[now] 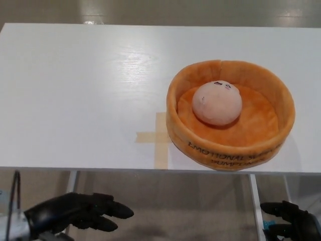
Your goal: Use the left hand to pick up the pink round toy on the left and place it inside the orange plate on the desk.
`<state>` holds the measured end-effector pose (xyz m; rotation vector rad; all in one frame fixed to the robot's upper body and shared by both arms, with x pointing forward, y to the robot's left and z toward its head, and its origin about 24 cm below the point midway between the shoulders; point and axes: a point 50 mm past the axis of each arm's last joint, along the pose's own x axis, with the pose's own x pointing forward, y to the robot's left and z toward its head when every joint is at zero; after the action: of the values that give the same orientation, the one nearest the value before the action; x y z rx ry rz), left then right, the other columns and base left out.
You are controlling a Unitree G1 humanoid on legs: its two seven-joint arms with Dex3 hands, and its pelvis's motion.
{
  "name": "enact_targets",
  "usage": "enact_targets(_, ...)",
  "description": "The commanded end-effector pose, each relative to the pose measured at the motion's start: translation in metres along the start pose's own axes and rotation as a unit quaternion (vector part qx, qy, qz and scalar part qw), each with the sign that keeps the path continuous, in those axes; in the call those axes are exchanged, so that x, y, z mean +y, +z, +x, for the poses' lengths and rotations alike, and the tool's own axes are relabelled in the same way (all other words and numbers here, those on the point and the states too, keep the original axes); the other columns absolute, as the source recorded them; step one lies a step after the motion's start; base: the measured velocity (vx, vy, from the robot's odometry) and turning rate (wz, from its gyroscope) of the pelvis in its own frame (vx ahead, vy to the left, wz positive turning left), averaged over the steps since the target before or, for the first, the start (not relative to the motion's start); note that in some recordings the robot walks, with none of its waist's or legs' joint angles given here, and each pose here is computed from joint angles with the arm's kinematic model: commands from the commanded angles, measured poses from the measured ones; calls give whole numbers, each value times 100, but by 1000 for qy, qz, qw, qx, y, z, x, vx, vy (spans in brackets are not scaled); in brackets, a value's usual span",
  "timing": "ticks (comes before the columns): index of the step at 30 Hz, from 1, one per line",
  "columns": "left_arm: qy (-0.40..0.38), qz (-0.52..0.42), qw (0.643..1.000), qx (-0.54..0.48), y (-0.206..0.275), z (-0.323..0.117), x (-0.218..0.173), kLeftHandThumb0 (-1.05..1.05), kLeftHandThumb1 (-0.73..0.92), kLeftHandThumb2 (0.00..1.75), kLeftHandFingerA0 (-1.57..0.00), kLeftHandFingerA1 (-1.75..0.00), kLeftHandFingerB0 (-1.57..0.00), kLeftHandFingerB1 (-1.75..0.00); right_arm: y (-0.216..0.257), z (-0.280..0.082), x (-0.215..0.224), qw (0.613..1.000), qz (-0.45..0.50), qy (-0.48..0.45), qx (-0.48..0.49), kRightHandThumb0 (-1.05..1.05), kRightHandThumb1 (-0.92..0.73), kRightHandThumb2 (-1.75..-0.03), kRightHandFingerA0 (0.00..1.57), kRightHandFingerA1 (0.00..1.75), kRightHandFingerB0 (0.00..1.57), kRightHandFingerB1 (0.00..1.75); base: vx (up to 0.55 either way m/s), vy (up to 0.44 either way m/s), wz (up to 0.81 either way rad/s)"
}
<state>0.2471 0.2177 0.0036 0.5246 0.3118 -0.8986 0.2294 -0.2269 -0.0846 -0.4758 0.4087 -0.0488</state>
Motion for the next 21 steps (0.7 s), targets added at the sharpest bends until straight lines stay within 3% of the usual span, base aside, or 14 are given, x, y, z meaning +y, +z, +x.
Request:
enact_targets(1, 70, 43, 993, 82, -27, 31, -4, -19, 57, 57, -34, -34, -37, -32, -2, -2, 2, 1000, 0, 0, 2, -10, -62, -57, 59, 53, 58, 47, 0, 0, 0)
enact_targets(6, 83, 59, 988, 118, -33, 42, -1, -26, 58, 56, -38, -34, -39, -32, -2, -3, 4, 1000, -3, -3, 0, -9, -62, -57, 61, 54, 58, 47, 0, 0, 0)
enact_targets(7, 81, 65, 986, 130, -35, 44, -2, -32, 51, 67, -32, -40, -33, -38, -3, -3, 4, 1000, 0, -3, 0, -8, -61, -57, 60, 55, 59, 49, 0, 0, 0)
enact_targets(13, 80, 87, 980, 162, -40, 52, -8, -29, 57, 57, -29, -32, -39, -33, -3, -3, 3, 1000, 2, 0, 2, -9, -62, -57, 61, 55, 57, 47, 0, 0, 0)
enact_targets(16, 92, 88, 975, 180, -44, 55, -10, -40, 50, 69, -24, -39, -31, -39, -2, -2, 3, 1000, 0, 0, -1, -9, -62, -57, 60, 55, 58, 48, 0, 0, 0)
enact_targets(21, 110, 74, 971, 200, -49, 58, -11, -36, 59, 59, -27, -31, -36, -33, -1, -2, 3, 1000, -1, 0, -4, -9, -62, -57, 59, 54, 57, 48, 0, 0, 0)
